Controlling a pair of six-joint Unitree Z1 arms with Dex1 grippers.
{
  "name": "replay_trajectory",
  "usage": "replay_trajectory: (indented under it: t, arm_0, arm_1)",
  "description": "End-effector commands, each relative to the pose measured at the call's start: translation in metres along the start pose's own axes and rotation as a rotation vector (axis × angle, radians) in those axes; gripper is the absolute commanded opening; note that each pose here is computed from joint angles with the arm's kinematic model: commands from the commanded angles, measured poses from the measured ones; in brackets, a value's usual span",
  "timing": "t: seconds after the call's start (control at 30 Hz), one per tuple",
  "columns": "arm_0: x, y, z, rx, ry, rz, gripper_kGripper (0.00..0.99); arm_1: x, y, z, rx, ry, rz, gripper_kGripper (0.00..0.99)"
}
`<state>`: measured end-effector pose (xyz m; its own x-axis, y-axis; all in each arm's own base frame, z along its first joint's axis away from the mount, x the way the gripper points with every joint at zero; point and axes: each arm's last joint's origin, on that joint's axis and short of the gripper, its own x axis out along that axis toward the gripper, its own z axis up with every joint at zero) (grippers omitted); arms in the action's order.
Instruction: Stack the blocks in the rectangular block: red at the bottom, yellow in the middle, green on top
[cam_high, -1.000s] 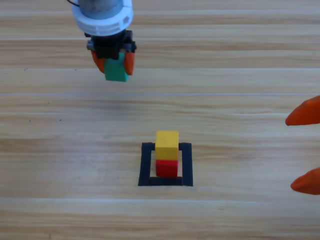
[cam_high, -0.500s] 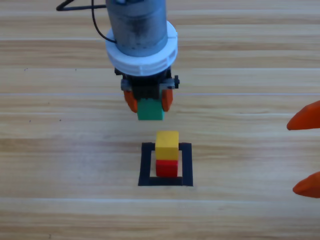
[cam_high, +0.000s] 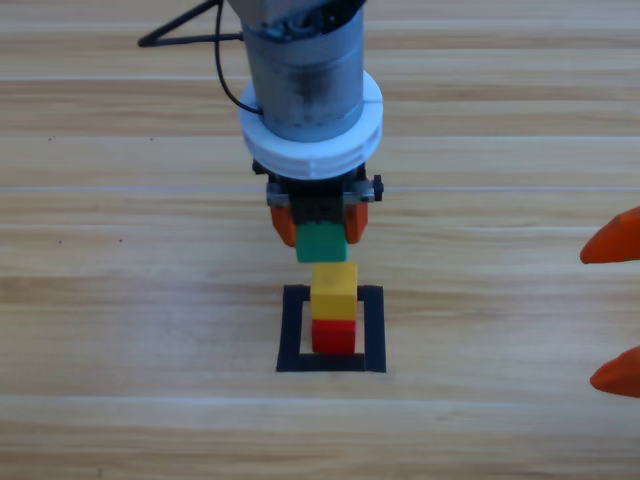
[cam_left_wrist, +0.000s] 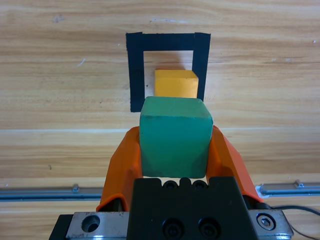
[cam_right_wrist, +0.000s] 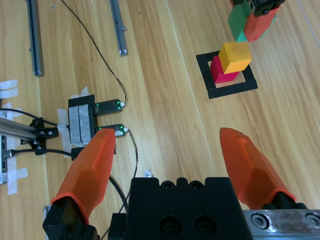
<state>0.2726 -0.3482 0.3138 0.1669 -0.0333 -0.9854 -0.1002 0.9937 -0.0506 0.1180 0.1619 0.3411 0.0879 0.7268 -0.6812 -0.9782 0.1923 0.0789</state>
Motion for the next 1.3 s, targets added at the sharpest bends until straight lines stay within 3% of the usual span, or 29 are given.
replay_trajectory:
  t: [0.03,1.3]
  arm_0:
    - [0.036,-0.018,-0.003,0.021,0.021,0.035,0.0]
    - [0.047,-0.014,-0.005,0.098,0.041,0.046,0.0]
  arm_1:
    - [0.006,0.003,0.002,-0.022,0.038,0.019,0.922]
    - [0.016,-0.004,0.009,-0.015,0.069,0.031,0.923]
